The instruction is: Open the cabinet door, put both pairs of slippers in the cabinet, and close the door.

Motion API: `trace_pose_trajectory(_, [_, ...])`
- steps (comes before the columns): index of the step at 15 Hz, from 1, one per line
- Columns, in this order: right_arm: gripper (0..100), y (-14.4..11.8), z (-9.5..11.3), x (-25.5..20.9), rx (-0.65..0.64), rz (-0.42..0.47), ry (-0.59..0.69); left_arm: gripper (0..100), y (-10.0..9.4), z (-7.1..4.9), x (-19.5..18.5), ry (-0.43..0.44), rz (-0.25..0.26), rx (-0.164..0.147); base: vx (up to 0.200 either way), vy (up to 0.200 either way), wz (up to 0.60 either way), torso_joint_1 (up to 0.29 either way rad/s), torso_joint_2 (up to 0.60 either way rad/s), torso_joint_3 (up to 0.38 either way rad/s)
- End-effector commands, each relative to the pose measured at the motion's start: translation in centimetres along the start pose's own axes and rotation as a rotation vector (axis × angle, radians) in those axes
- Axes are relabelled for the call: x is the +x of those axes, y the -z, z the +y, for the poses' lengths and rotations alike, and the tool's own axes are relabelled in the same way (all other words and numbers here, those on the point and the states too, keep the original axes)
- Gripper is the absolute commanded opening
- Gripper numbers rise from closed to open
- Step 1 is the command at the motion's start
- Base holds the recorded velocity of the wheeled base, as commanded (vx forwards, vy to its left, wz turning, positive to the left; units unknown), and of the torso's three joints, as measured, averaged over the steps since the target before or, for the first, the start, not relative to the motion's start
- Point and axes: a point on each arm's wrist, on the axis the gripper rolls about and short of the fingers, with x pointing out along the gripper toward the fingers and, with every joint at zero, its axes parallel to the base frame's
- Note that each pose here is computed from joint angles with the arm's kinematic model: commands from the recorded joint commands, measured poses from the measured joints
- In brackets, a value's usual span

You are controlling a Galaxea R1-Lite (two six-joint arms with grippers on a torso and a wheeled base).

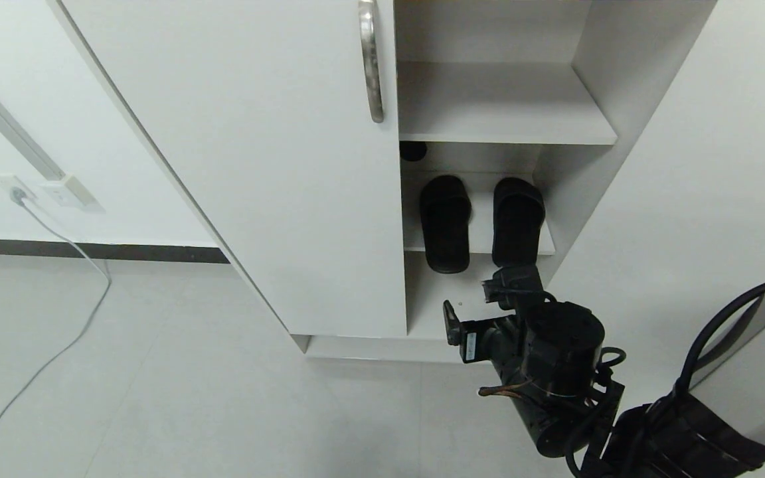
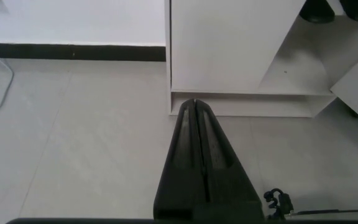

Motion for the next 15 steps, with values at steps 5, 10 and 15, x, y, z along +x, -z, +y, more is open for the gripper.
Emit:
trace_pose_trajectory(5, [100,0.01,0.00,0.01,0.000,0.000,0.000,0,0.00,0.00,0.01,0.001,0.001,0.000,0.000,0.000,0.00,0.000,0.00,0.000])
trace_pose_trajectory(10, [100,0.06,0.00,0.02,-0.001,0.001,0.003,0,0.00,0.00,0.01,0.001,0.001,0.000,0.000,0.000,0.00,0.000,0.00,0.000])
trace_pose_trajectory(15, [100,0.22,0.05,0.04,-0.008,0.005,0.016,0,0.00,0.00,0.01,0.001,0.001,0.000,0.000,0.000,0.00,0.003,0.00,0.129])
